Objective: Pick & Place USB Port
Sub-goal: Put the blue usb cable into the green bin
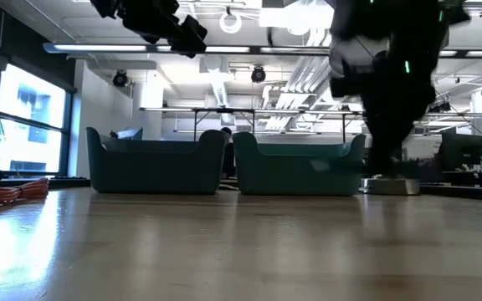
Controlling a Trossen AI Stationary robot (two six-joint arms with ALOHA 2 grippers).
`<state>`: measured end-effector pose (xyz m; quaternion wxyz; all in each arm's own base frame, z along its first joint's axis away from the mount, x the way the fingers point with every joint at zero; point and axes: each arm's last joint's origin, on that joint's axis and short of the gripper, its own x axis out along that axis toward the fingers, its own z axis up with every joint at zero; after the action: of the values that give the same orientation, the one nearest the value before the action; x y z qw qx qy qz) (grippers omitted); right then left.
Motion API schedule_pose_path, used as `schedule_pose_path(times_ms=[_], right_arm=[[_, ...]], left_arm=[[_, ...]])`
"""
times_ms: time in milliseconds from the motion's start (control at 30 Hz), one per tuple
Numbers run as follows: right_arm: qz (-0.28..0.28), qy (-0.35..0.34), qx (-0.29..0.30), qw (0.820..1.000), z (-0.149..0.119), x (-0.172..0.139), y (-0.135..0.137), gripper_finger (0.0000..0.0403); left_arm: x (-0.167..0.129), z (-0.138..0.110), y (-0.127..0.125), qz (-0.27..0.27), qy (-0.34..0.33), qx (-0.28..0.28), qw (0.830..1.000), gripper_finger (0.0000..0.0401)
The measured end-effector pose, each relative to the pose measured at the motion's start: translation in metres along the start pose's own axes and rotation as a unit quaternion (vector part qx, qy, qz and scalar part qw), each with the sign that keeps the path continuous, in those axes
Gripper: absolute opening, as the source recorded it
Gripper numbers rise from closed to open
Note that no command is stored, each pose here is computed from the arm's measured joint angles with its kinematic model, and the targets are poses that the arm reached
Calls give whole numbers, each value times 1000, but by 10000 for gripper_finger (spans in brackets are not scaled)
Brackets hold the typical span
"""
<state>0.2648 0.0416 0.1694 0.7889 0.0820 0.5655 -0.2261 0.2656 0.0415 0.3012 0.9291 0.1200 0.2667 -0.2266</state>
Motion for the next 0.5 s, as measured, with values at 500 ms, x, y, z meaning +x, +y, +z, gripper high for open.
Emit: schedule_pose_path(times_ms=[500], right_arm=[[-140,-232,-65,960,29,-133,-40,18]], left_arm=[[-39,47,22,271,117,169,940,218]])
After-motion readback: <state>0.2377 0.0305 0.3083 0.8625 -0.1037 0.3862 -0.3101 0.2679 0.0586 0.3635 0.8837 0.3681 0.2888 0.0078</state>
